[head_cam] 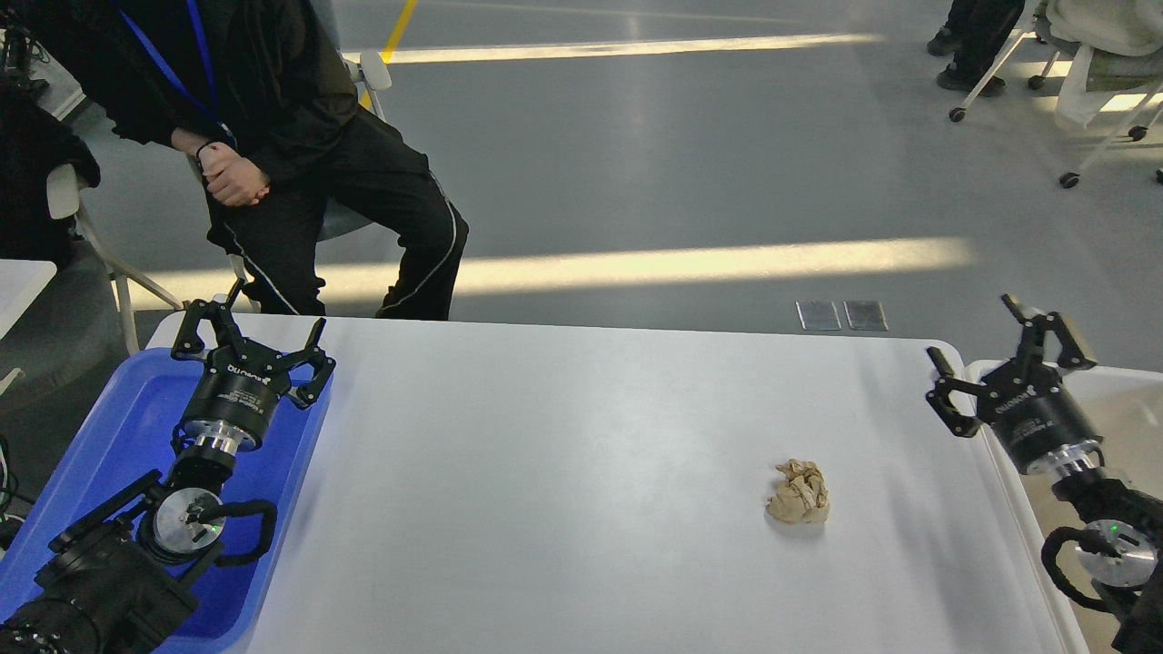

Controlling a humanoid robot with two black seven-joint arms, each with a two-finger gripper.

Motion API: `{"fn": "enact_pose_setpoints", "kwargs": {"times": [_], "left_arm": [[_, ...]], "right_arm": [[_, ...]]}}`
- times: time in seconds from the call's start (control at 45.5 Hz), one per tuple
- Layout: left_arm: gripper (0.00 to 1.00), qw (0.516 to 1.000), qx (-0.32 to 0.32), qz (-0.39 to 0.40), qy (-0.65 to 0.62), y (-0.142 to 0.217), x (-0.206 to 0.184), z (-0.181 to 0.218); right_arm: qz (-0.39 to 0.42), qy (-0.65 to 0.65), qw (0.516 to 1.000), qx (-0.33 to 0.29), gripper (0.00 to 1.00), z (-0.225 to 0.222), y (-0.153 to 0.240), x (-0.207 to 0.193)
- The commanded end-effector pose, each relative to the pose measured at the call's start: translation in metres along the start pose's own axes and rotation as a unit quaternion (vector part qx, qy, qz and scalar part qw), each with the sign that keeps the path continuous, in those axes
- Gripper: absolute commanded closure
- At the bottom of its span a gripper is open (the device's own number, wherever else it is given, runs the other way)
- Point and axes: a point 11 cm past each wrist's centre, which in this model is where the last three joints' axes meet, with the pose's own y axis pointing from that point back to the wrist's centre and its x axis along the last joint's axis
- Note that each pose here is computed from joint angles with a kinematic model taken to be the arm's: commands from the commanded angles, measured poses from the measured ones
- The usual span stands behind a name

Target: Tidy desktop

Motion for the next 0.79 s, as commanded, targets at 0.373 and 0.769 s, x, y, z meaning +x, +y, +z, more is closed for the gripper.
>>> {"fn": "enact_pose_setpoints", "kwargs": {"times": [0.373,0.769], "left_arm": [[0.00,1.000,0.000,0.000,0.000,0.000,0.000,0.000],[0.00,1.000,0.000,0.000,0.000,0.000,0.000,0.000]], "right_arm": [[0.097,0.087,0.989,0.066,0.00,0.001,-0.034,-0.033],[0.097,0.093,0.990,0.045,0.00,0.015,-0.025,-0.029]]}}
